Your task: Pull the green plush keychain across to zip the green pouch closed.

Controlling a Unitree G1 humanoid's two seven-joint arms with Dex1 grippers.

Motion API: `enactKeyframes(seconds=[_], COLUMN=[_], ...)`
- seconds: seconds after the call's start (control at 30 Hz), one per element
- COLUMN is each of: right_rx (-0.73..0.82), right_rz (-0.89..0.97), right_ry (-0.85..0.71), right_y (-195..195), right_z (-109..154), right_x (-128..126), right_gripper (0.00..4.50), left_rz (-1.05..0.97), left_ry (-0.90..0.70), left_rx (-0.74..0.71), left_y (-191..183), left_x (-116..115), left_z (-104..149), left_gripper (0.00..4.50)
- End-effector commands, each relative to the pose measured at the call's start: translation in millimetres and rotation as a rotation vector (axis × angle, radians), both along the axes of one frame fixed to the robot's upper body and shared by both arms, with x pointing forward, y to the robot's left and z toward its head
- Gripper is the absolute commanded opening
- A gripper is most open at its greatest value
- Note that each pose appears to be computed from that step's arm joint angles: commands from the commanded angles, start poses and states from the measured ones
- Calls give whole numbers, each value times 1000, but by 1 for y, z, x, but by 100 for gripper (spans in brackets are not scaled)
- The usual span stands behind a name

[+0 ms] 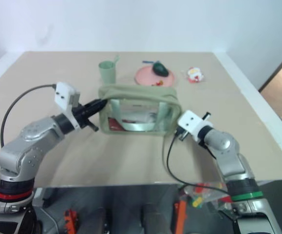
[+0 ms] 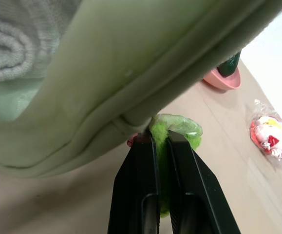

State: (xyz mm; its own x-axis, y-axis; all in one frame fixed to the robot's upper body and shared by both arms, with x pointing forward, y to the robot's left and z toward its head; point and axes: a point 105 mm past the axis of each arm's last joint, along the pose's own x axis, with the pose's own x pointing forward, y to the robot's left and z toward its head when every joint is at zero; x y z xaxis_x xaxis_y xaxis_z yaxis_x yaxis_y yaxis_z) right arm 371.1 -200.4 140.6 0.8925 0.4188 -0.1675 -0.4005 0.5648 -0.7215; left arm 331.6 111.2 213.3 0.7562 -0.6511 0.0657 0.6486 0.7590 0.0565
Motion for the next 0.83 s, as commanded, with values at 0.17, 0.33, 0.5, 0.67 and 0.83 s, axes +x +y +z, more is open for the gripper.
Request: enactKeyframes(seconds=[0.17,0.33,0.5,0.67,0.83], right_rx=[364,536,623,649,669], right_rz=[-3,94,183,181,101], right_ry=[-60,-67,32,211,199], right_y=[-21,-23,-12,-3,3], right_z=[66,109,119,83,48], right_x=[-2,-26,-59,-93,-102], right_gripper=[133,303,443,443,443], left_rz=[-67,-122,-105,44,182], left_ry=[-35,-49,-16,21,38], left_rx=[6,34,18,51,109], left_y=[14,32,55,80,82], left_x=[-6,-20,-34,-39,-38], left_z=[18,40,49,26,-14], left_gripper=[167,333,450,450,450])
